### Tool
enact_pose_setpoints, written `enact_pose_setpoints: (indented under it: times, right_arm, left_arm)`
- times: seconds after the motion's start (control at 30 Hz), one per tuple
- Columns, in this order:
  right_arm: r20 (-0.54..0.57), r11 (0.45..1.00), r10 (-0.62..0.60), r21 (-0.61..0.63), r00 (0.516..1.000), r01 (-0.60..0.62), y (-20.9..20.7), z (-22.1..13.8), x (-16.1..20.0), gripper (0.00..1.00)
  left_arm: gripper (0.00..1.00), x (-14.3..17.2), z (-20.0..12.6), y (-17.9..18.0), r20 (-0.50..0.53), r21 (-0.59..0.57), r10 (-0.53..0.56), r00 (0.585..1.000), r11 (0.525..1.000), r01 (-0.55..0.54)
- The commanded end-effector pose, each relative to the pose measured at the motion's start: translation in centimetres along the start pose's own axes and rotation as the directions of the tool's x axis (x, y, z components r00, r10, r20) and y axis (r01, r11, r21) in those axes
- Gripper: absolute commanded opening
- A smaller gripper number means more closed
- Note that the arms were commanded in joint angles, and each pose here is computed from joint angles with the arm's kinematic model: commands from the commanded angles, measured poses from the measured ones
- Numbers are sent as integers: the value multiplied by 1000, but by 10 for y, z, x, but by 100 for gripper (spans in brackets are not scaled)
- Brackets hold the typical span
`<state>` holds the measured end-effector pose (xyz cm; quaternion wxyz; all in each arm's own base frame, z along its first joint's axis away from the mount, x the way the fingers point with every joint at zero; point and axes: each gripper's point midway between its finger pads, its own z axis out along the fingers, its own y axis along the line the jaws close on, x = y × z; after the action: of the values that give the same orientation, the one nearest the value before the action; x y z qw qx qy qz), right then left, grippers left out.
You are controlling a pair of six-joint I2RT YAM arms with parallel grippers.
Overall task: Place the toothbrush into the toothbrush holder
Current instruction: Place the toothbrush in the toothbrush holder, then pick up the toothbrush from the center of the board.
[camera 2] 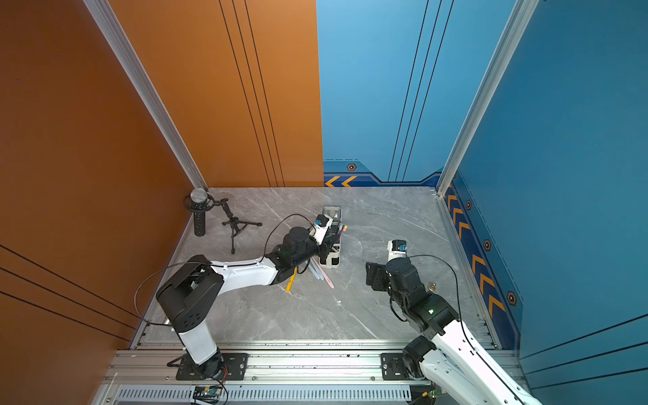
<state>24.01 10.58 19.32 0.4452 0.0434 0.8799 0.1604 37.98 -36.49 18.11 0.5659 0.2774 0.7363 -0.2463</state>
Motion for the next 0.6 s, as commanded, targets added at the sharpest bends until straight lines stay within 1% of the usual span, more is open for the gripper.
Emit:
enact_pose_setpoints:
  times: [0.0, 0.27, 0.37, 0.43, 0.5, 0.57]
  right_arm:
    - [-19, 1000, 2, -5, 1000, -2, -2, -1, 7, 77]
    - [-22, 1000, 1, -1, 1000, -1, -2, 0, 4, 77]
    - [-35, 1000, -1, -2, 999, 1, 0, 2, 4, 77]
    - [-46, 1000, -1, -7, 999, 1, 1, 3, 5, 77]
    - [-54, 1000, 0, -19, 999, -1, 4, 3, 4, 77]
    - [-58, 1000, 1, -30, 998, -3, 6, 3, 4, 77]
  left_arm:
    - [39, -26, -13, -11, 68, 23, 25, 997, 999, -27]
    - [42, -54, -49, -20, 138, 23, 41, 990, 999, -44]
    - [43, -58, -70, -23, 158, 22, 34, 987, 999, -38]
    - [44, -55, -84, -22, 162, 7, 30, 986, 999, -31]
    - [46, -44, -100, -17, 135, -29, 5, 991, 1000, -2]
    - [45, -21, -112, -6, 33, -83, -22, 999, 996, 24]
